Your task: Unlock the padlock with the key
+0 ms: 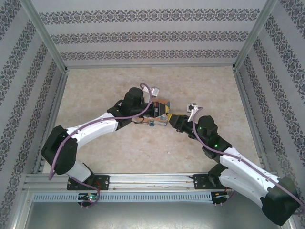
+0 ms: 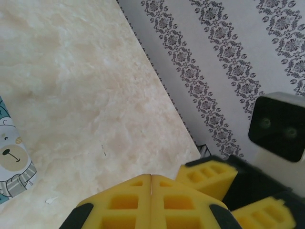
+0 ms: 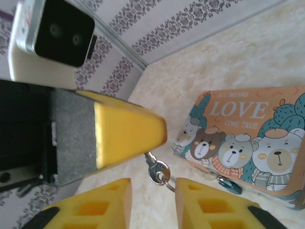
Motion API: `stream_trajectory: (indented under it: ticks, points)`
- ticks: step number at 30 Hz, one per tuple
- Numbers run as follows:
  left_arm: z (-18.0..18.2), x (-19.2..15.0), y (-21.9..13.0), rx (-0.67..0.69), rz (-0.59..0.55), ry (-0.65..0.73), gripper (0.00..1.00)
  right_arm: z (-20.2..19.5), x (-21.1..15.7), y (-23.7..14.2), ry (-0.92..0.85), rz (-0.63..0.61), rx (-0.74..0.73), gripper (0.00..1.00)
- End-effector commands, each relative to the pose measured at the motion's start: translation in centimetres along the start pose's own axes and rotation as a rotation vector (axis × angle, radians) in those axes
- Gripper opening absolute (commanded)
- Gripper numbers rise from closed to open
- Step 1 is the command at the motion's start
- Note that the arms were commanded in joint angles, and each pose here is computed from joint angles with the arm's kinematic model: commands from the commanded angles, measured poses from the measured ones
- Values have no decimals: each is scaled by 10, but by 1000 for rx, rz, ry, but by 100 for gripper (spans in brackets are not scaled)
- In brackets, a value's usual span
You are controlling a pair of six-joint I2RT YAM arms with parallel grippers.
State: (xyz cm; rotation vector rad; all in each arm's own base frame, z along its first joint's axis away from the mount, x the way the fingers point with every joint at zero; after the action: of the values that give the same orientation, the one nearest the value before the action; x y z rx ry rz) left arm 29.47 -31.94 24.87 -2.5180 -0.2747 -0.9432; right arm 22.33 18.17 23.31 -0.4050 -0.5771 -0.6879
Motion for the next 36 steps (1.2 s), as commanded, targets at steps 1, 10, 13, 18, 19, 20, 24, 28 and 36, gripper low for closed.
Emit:
stream_trajectory:
  ticks: [1,10,13,18,19,20,24,28,36]
  points:
    - [-16,17,-19,-12,-27,95,0,2,2,-7,1,1,39,36]
    - [-27,26,-34,-59,-27,137,0,24,3,-6,20,84,199,46]
    - [-30,28,-32,-83,-31,125,0,27,3,-2,32,103,227,46]
    - [-31,27,-32,-92,-29,120,0,33,8,3,30,100,255,46]
    - [-31,27,-32,-92,-29,120,0,33,8,4,30,99,257,45]
    - [-32,27,-32,-94,-29,122,0,34,9,4,27,97,259,45]
    - [-32,27,-32,-101,-28,116,0,37,11,8,25,107,271,43]
    - [-32,27,-32,-104,-31,117,0,38,11,11,27,115,278,40]
    - [-31,27,-32,-104,-32,116,0,38,12,13,33,120,280,30]
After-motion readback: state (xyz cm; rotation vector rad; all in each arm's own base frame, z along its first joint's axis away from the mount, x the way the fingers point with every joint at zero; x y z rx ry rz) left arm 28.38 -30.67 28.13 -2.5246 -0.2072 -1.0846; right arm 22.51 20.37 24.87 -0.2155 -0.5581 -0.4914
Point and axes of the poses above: each hand's point on the last joint's axis, 136 mm out from that joint toward the fingers, its own y axis out along the fingers, its own z axis along the line the jaws close on, x = y × z, the point moved 4 cm from there along -y, back along the fingers, and after that the axes turned 6 degrees about y, right-handed, at the moved point
